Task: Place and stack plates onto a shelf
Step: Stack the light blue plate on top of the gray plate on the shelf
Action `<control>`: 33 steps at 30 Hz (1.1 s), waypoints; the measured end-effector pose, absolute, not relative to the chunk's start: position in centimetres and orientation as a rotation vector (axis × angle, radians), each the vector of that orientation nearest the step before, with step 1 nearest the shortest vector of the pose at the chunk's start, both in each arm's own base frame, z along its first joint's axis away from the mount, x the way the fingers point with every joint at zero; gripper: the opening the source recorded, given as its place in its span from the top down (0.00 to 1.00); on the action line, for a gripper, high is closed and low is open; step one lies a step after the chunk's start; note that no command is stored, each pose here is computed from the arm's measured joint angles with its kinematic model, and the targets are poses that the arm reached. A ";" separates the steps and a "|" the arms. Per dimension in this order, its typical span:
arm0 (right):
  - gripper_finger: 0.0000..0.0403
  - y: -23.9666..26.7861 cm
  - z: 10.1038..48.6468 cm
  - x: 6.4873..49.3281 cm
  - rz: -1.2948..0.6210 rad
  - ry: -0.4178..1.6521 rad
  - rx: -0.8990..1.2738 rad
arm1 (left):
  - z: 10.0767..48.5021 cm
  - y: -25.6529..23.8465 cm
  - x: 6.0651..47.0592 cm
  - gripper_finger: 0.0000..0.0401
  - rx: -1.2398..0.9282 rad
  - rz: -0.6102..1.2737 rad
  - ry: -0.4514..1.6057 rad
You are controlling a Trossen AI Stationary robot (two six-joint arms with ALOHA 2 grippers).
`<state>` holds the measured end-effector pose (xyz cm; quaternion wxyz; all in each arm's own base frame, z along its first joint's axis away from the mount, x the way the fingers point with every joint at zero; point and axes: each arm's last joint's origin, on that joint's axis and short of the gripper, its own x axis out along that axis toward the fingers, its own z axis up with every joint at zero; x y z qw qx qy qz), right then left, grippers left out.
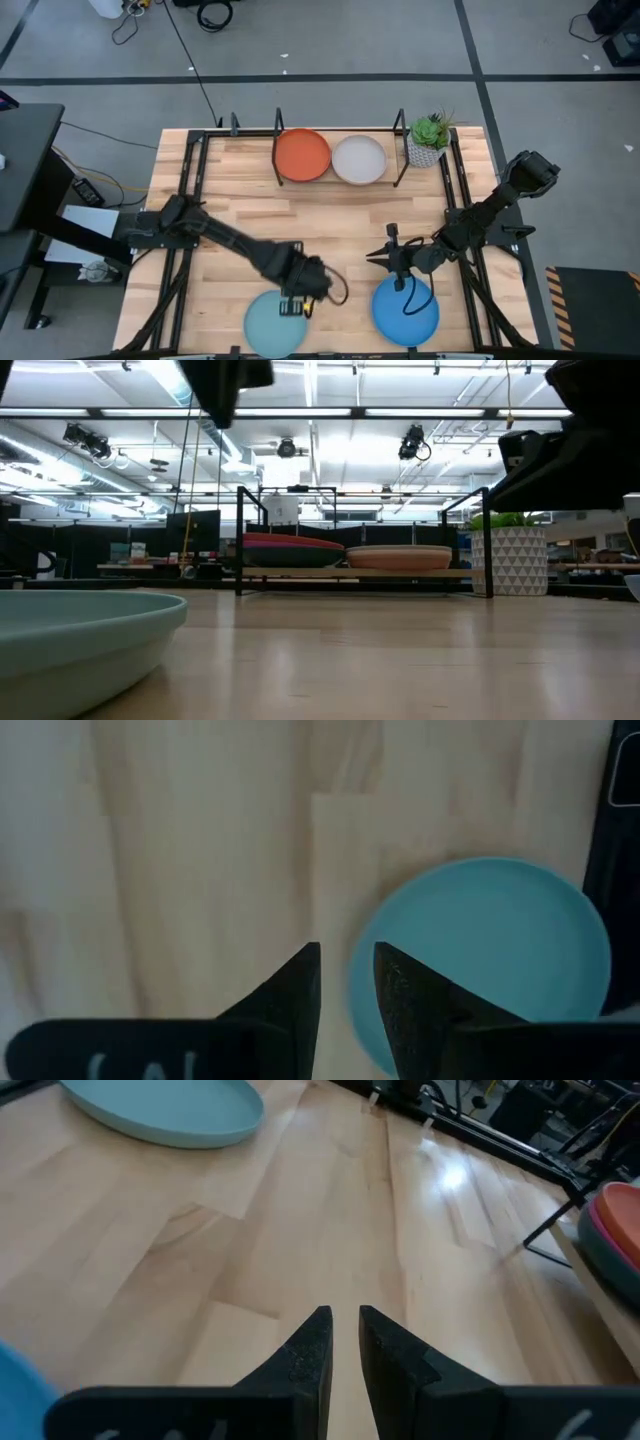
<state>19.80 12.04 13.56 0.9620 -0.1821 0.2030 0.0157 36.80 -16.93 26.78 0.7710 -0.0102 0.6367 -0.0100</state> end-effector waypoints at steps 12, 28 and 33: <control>0.85 10.2 14.8 21.4 -0.041 0.314 -0.479 | 23.5 -25.0 33.9 0.75 -0.187 0.104 1.439; 0.85 6.3 15.8 23.5 0.016 0.224 -0.492 | 18.8 -34.9 31.9 0.74 -0.566 0.088 1.261; 0.85 5.8 15.9 23.8 0.092 0.198 -0.468 | 16.9 -35.4 32.0 0.74 -0.647 0.161 1.309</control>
